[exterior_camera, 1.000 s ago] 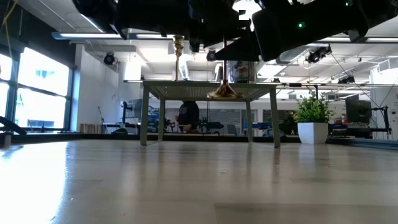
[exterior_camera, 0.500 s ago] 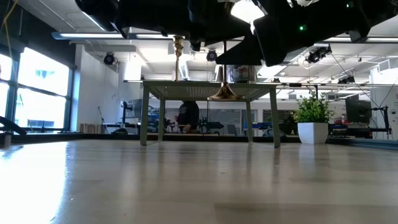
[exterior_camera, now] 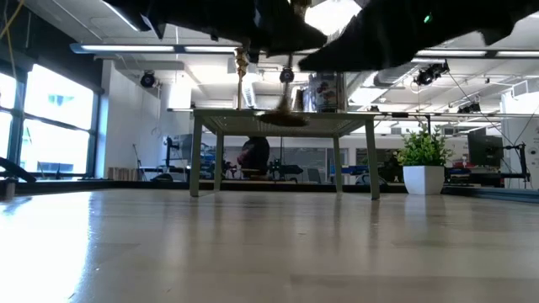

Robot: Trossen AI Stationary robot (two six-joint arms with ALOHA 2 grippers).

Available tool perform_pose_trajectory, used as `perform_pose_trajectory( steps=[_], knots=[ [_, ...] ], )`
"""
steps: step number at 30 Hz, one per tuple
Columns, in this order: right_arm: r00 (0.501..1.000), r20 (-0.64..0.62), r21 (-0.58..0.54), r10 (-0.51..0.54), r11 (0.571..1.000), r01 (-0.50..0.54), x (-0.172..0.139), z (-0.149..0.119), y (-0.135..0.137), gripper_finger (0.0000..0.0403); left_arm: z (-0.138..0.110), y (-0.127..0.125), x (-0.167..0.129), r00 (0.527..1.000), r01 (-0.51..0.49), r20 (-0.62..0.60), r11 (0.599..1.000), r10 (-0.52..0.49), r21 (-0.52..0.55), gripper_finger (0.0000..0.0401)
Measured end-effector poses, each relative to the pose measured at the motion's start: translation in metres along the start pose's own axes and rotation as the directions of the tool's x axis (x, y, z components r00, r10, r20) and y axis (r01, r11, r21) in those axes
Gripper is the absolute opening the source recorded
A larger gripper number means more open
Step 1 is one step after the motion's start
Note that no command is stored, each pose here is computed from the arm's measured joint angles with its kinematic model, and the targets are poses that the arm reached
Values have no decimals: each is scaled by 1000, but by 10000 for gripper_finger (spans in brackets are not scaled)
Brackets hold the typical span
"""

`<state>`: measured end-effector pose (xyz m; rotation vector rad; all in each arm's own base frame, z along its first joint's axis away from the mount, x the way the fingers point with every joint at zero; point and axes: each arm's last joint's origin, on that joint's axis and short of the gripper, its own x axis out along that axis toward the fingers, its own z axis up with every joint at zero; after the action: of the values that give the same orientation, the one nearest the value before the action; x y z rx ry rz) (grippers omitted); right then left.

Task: Pick & Place candle stick holders
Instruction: Put the gold candle holder on the shelf aligned with other gold candle holders

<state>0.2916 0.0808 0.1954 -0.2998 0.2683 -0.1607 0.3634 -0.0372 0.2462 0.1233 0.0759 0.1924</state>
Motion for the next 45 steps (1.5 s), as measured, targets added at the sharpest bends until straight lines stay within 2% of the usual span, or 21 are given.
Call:
perform_pose_trajectory(
  steps=[6, 10, 14, 22, 27, 31, 36, 42, 45],
  knots=[
    [999, -26, 21, 37, 999, -36, -18, 10, -3, 114, -2, 1, 0, 1000, -10, -16, 1000, 11, 26, 11],
    [997, -54, 80, 59, 995, -55, -28, 14, -8, 115, -1, 1, 0, 1000, -5, -13, 1000, 5, 25, 15],
    [994, -64, 118, 89, 990, -81, -38, 17, -9, 115, 0, 3, -2, 998, -58, -25, 998, 59, 31, 19],
    [988, -4, 140, 151, 979, -149, -57, 30, -2, 115, 27, 7, -22, 997, -76, 0, 996, 76, 51, 16],
    [978, 2, 70, 208, 976, -208, -64, 31, 7, 115, 47, 4, -44, 994, -108, 7, 989, 108, 104, 10],
    [936, -8, -46, 352, 935, -352, -66, 28, 12, 115, 64, 2, -64, 992, -125, 22, 985, 123, 120, 10],
    [959, -36, 11, 282, 960, -281, -61, 26, 5, 115, 70, -2, -76, 978, -208, 10, 964, 210, 165, 18],
    [955, -41, 112, 292, 952, -286, -54, 24, -4, 115, 71, 0, -80, 977, -209, -4, 962, 213, 172, 10],
    [942, -45, 156, 333, 934, -323, -49, 21, -8, 115, 71, 0, -81, 972, -227, -12, 958, 233, 177, 14]
  ],
)
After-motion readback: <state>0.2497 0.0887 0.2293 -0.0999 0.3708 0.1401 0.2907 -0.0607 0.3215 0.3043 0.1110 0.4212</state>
